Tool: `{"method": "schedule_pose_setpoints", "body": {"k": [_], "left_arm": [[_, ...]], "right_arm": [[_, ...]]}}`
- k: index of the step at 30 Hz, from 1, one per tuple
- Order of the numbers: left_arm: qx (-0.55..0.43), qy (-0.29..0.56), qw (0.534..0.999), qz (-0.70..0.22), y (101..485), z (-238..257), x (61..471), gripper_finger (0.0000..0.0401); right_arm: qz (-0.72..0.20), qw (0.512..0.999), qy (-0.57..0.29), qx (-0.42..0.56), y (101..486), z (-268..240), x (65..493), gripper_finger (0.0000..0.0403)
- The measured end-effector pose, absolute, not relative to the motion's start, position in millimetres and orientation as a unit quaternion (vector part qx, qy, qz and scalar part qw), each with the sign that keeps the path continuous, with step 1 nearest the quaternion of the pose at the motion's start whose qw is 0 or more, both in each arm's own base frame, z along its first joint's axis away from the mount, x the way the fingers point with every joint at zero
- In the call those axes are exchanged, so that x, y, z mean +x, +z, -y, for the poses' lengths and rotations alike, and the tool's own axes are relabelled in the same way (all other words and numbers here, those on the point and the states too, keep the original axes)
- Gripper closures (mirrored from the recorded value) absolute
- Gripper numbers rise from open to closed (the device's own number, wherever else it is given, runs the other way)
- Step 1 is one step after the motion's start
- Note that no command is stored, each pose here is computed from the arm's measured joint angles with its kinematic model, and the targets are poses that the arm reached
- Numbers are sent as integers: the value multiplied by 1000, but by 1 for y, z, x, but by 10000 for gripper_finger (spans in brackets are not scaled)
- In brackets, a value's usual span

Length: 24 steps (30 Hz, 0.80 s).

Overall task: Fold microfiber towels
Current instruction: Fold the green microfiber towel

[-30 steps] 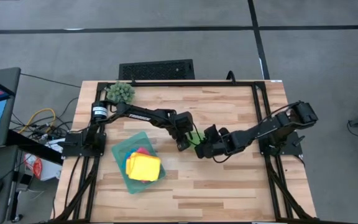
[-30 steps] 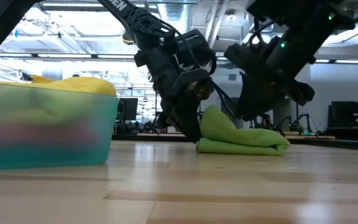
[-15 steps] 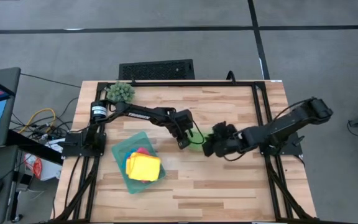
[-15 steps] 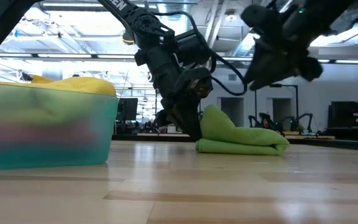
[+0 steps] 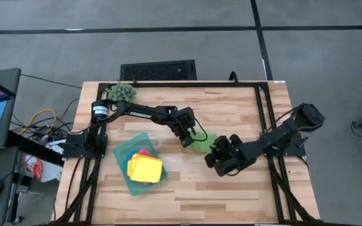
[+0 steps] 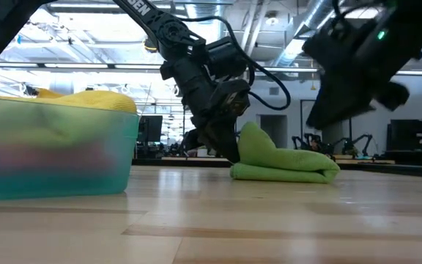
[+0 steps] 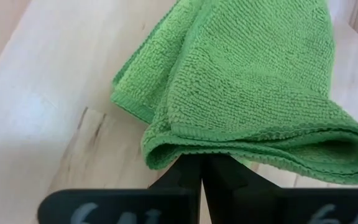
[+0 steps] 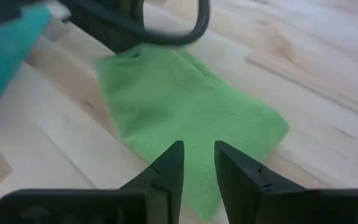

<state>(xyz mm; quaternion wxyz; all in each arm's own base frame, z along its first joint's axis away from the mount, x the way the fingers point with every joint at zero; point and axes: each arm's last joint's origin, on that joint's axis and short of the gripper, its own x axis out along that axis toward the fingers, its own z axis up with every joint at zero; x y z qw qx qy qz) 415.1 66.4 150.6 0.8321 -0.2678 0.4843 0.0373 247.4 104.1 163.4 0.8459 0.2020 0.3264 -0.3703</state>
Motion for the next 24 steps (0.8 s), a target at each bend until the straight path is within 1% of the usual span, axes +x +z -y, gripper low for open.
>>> {"method": "schedule_pose_setpoints", "body": {"k": [6, 11, 16, 19, 22, 24], "left_arm": [[-277, 34, 829, -484, 151, -69, 415, 401], [-318, 16, 819, -477, 159, -76, 411, 401], [-339, 15, 814, -472, 182, -85, 400, 401], [-341, 29, 817, -464, 204, -92, 387, 401], [-334, 49, 833, -438, 228, -95, 378, 401], [-326, 48, 853, -405, 242, -91, 379, 401]], "right_arm": [[-362, 822, -399, 186, 129, -95, 262, 300], [-392, 802, -407, 192, 108, -89, 269, 305], [-385, 803, -405, 208, 107, -87, 273, 306], [-386, 806, -397, 210, 110, -87, 273, 306], [-384, 814, -384, 208, 115, -88, 275, 306], [-374, 819, -376, 218, 121, -89, 275, 306]]}}
